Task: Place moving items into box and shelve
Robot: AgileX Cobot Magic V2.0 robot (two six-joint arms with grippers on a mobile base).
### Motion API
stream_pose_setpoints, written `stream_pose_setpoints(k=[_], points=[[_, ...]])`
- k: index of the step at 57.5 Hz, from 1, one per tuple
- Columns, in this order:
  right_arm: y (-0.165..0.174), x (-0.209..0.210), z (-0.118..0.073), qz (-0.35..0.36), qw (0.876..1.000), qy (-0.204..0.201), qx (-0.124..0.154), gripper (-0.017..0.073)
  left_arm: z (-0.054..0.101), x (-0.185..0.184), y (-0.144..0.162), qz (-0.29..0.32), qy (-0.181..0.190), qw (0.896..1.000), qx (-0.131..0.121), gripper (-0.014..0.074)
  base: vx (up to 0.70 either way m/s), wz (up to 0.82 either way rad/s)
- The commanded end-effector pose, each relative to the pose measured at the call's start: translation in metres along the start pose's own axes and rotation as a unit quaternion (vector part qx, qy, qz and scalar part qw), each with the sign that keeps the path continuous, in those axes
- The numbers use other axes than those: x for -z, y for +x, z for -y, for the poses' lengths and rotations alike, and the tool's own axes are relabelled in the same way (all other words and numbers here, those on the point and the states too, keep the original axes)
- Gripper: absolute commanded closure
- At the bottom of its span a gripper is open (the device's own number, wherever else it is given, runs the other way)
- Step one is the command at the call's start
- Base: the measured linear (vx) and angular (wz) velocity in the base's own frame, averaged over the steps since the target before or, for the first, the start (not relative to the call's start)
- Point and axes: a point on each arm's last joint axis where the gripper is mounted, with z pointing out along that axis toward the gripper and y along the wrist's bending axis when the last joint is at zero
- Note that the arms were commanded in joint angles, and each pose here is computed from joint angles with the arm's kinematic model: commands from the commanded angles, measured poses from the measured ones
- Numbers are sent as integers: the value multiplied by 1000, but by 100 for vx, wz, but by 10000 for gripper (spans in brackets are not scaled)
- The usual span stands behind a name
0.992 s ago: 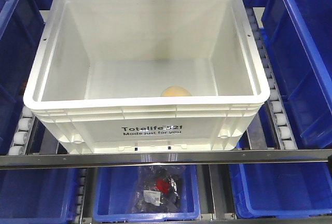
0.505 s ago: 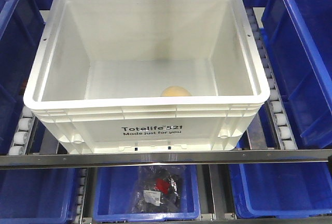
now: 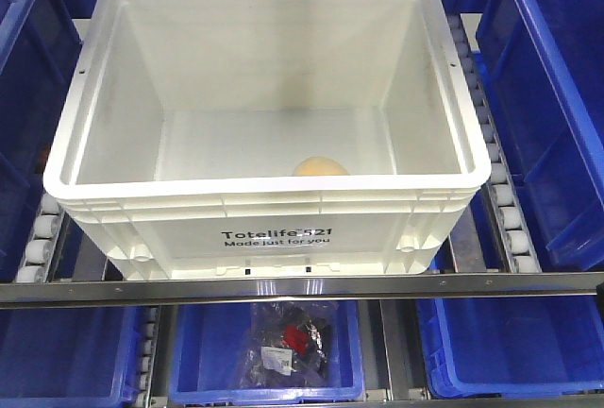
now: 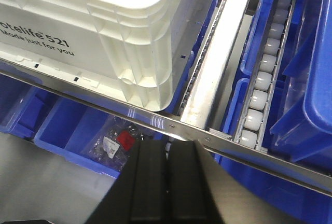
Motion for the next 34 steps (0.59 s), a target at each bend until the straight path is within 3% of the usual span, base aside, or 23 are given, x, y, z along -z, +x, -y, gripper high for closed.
stream_pose_setpoints(k=[1, 9, 34], points=[[-12, 5, 1, 40, 999, 4, 8, 575, -1, -2, 0, 72, -10, 997, 18, 613, 0, 0], [-12, 5, 2, 40, 999, 5, 9, 575, 2, -10, 26, 93, -8, 995, 31, 613, 0, 0], [-12, 5, 2, 40, 999, 5, 9, 575, 1, -11, 26, 95, -8, 995, 38, 613, 0, 0]])
